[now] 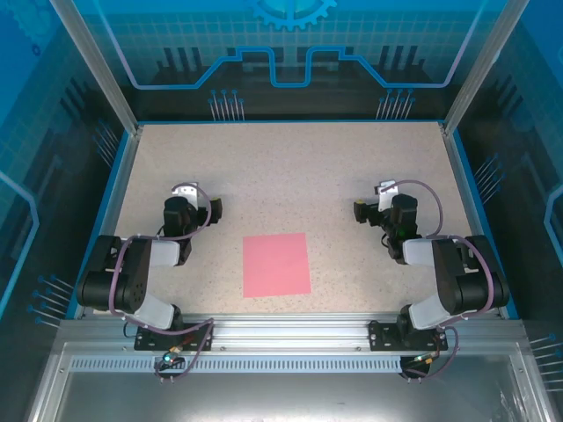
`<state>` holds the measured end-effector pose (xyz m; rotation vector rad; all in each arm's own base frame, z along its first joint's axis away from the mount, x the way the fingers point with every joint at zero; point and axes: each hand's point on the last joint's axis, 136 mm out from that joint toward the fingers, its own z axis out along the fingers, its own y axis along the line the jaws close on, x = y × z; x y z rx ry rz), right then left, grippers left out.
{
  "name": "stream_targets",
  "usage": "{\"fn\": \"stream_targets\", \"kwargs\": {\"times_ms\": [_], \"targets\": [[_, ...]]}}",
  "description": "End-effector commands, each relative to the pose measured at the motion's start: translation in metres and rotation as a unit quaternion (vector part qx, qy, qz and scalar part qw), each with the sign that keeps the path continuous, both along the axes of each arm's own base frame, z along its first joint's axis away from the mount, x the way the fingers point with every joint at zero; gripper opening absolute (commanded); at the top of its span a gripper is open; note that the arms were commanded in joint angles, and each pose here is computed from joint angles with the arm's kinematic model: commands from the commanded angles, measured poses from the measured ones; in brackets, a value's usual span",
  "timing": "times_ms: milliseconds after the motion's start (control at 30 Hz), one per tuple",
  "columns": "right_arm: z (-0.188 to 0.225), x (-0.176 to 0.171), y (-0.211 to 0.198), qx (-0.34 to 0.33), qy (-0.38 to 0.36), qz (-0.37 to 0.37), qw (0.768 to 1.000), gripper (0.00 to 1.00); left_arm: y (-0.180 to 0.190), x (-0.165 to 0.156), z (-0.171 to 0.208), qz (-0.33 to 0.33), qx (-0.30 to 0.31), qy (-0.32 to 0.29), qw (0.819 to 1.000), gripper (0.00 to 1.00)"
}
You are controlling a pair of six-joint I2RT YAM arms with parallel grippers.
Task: Fold a paper plane with a square sheet of paper (fold left side to right side)
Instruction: Move the square sheet of paper to the center of the table.
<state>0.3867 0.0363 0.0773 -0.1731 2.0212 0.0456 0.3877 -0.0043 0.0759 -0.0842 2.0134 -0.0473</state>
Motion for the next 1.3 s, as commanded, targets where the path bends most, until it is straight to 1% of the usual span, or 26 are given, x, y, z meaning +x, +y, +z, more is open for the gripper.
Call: {"fn": "stream_targets", "kwargs": {"times_ms": [0,633,700,800,867,900,1000,1067,1167,1267], "targets": [[0.016,0.01,-0.004,0.0,-0.026,0.0,1.0,0.99,-0.001,0.008,0.014,-0.006,-0.005,-0.022,1.0,0.99],[0.015,0.01,-0.004,0.005,-0.024,0.003,1.0,0.99,-0.001,0.008,0.014,-0.007,-0.008,-0.022,1.0,0.99],[0.018,0.011,-0.008,0.006,-0.023,-0.006,1.0,0.99,0.001,0.009,0.015,-0.001,-0.006,-0.022,1.0,0.99],[0.03,0.011,-0.011,0.009,-0.007,-0.013,1.0,0.99,0.008,0.006,0.032,0.021,-0.004,-0.024,0.999,0.99],[0.045,0.007,-0.013,0.01,-0.007,-0.017,1.0,0.99,0.015,0.002,0.053,0.048,0.001,-0.023,0.999,0.99],[0.055,0.002,-0.014,0.016,-0.009,-0.023,1.0,0.99,0.014,-0.003,0.061,0.054,0.003,-0.009,0.999,0.99],[0.079,-0.013,-0.014,0.051,0.001,-0.044,0.998,0.99,-0.001,-0.014,0.091,0.04,0.019,0.013,0.999,0.99],[0.088,-0.024,-0.004,0.078,0.028,-0.036,0.996,0.99,-0.025,-0.023,0.103,0.012,0.001,0.029,1.0,0.99],[0.101,-0.039,0.02,0.104,0.064,-0.011,0.992,0.99,-0.077,-0.041,0.105,-0.058,-0.001,0.073,0.996,0.99],[0.1,-0.053,0.041,0.107,0.111,0.007,0.988,0.99,-0.126,-0.064,0.092,-0.123,0.003,0.143,0.982,0.99]]}}
